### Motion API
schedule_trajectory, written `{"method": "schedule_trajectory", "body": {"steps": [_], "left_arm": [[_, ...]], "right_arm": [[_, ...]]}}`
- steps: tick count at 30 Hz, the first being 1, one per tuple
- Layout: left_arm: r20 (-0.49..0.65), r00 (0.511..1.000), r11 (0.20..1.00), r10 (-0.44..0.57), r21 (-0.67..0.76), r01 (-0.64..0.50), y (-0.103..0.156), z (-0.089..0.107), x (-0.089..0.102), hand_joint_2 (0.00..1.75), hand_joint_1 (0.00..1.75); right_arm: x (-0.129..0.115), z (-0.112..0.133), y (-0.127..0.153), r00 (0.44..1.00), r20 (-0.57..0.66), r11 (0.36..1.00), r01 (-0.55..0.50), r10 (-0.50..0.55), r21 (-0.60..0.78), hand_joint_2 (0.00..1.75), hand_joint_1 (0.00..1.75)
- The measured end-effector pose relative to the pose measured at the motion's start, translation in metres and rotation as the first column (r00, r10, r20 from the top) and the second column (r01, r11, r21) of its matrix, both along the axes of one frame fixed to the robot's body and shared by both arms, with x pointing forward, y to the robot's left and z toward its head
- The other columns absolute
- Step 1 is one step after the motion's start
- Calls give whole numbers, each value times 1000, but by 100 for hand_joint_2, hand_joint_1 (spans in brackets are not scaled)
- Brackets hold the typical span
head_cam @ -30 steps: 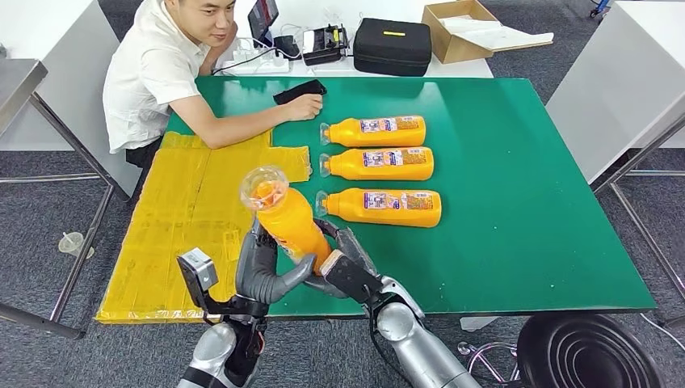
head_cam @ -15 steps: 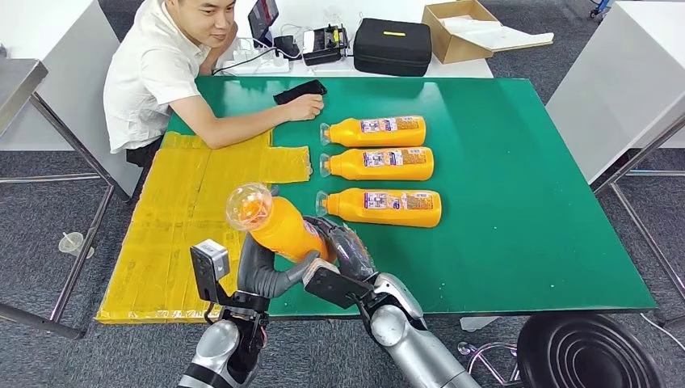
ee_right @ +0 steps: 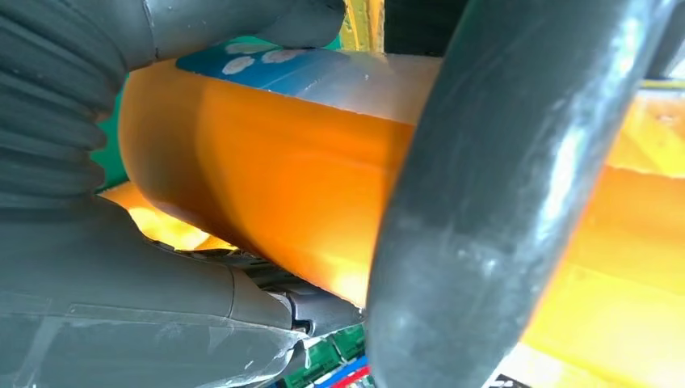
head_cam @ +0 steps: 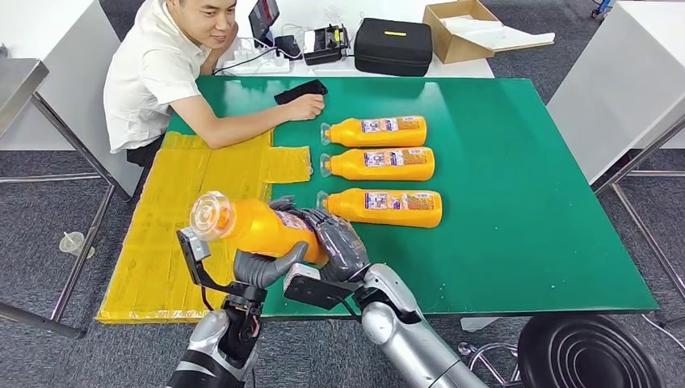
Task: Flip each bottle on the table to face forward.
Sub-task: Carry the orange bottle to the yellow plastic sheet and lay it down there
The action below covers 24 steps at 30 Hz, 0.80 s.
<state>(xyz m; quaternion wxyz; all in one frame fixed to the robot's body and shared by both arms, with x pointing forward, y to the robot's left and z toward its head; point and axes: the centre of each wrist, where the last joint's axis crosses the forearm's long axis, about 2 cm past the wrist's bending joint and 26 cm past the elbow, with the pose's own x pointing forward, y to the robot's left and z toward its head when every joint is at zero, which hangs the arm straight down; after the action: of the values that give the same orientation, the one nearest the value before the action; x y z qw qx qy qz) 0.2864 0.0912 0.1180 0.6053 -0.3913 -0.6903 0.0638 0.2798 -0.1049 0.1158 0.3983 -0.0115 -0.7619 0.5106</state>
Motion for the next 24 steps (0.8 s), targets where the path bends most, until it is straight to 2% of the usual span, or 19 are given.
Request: {"method": "schedule_trajectory", "body": {"steps": [1,2,3,7,10,13,17,21,24], "left_arm": [[-1,1000,1000,3,-5,-3,0,0,0,175,175],[-1,1000,1000,9,-10,-9,1,-1,0,175,175],[1,1000,1000,18,-13,-18,1,-1,1,175,175],[20,997,997,73,-5,-73,3,1,0,175,175],[64,983,980,173,90,-178,6,4,1,175,175],[168,928,890,331,271,-367,13,10,3,175,175],[243,882,819,405,333,-468,21,16,5,175,175],[204,825,763,527,314,-565,34,16,7,175,175],[115,743,693,659,291,-660,48,10,7,175,175]], "right_arm": [[0,0,0,1000,1,1000,-1,1,0,175,45],[0,0,1,1000,1,1000,-3,3,-1,175,13],[-1,0,1,1000,0,1000,-5,5,-1,175,0],[-7,-5,2,1000,-10,1000,-5,5,8,175,0],[-15,-10,4,1000,5,1000,18,-18,16,175,0],[-29,-16,3,997,32,998,65,-66,7,175,0],[-42,-21,0,993,44,994,106,-106,8,175,0],[-50,-25,-6,980,81,983,180,-182,31,175,0],[-56,-31,-14,953,132,959,258,-273,115,175,0]]}}
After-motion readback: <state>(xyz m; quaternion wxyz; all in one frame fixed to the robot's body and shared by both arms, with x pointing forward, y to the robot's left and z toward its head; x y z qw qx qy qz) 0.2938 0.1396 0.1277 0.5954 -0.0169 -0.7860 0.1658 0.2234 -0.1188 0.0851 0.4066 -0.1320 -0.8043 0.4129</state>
